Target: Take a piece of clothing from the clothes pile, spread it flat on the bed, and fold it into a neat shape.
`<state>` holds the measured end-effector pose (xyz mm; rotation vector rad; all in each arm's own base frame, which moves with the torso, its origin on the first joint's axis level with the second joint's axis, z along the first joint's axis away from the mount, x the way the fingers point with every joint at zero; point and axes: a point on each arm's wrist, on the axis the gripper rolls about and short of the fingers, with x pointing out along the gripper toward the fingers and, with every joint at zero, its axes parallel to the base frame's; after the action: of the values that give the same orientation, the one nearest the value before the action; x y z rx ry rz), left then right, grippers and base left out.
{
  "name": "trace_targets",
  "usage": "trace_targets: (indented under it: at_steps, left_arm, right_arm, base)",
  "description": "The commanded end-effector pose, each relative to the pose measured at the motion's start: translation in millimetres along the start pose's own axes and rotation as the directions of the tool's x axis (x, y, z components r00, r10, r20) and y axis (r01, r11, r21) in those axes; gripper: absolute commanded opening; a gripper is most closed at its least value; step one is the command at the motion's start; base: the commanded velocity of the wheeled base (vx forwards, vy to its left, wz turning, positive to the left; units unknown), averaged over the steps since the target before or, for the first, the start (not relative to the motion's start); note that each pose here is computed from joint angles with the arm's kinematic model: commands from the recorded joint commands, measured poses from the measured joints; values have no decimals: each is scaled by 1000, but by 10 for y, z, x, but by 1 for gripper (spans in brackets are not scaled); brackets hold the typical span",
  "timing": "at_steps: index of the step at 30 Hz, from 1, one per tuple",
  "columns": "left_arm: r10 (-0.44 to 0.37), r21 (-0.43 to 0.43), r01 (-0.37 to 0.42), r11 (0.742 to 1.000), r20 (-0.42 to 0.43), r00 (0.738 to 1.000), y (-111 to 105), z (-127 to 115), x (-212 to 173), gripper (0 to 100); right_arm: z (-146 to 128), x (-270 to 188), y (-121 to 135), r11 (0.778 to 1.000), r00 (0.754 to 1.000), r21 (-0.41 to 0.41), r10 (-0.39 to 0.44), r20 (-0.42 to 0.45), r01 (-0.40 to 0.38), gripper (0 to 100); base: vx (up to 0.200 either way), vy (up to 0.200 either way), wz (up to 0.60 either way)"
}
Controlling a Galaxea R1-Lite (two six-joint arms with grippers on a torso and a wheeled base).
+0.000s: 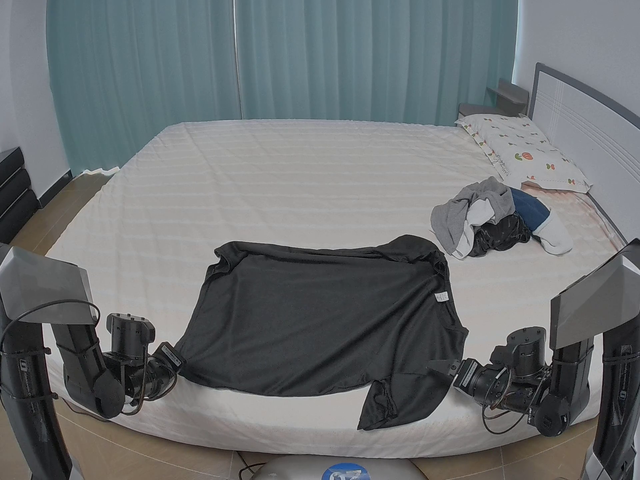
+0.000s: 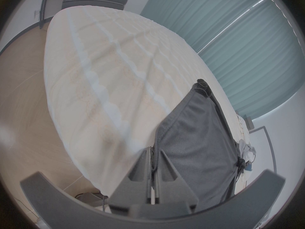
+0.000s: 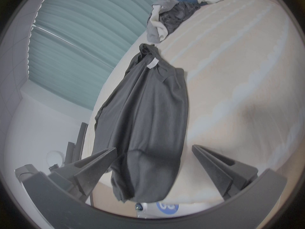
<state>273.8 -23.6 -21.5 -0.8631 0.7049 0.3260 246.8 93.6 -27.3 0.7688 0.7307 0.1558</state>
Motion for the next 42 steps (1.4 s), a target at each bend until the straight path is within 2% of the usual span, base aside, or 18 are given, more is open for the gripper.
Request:
trace_targets:
  at_steps: [1,4,11,16,25,26,29,31,32,36,42]
  left_arm:
    - [-3,-55,5,998,39,999,20,135,21,0]
    - [-6,-80,11,997,52,999,13,173,47,0]
    - [-26,-156,40,987,91,996,-27,282,70,0]
    - [-39,-209,64,976,120,992,-50,369,76,0]
    - [-42,-227,69,971,121,992,-35,407,120,0]
    - [-42,-229,70,971,126,991,-35,421,132,0]
    - [-40,-230,68,971,124,991,-30,422,135,0]
    - [-40,-230,68,971,126,991,-30,422,139,0]
    - [-40,-230,68,971,126,991,-30,422,139,0]
    - [-45,-230,74,970,131,990,-40,443,155,0]
    - [-45,-239,80,968,149,988,-31,504,174,0]
  right_arm:
    - [7,110,-27,1000,1000,-4,-7,22,7,0]
    - [73,138,-9,1000,999,-2,3,53,-3,0]
    - [434,196,136,997,980,-6,81,182,-81,0]
    - [548,304,223,995,976,-29,96,198,-92,0]
    - [674,515,299,990,964,-43,143,225,-137,0]
    - [696,525,282,990,963,-41,144,229,-138,100]
    - [717,538,258,988,961,-34,154,229,-150,100]
    - [679,513,199,990,969,-26,143,200,-140,100]
    - [619,419,146,992,980,-20,125,158,-123,100]
    - [635,191,164,985,979,-20,173,104,-172,100]
    - [541,177,27,989,989,-26,146,38,-145,100]
  base:
    - [0,0,0]
    - [0,0,0]
    - [0,0,0]
    - [0,0,0]
    - [0,0,0]
    - [0,0,0]
    - [0,0,0]
    - [0,0,0]
    - [0,0,0]
    - [0,0,0]
    - [0,0,0]
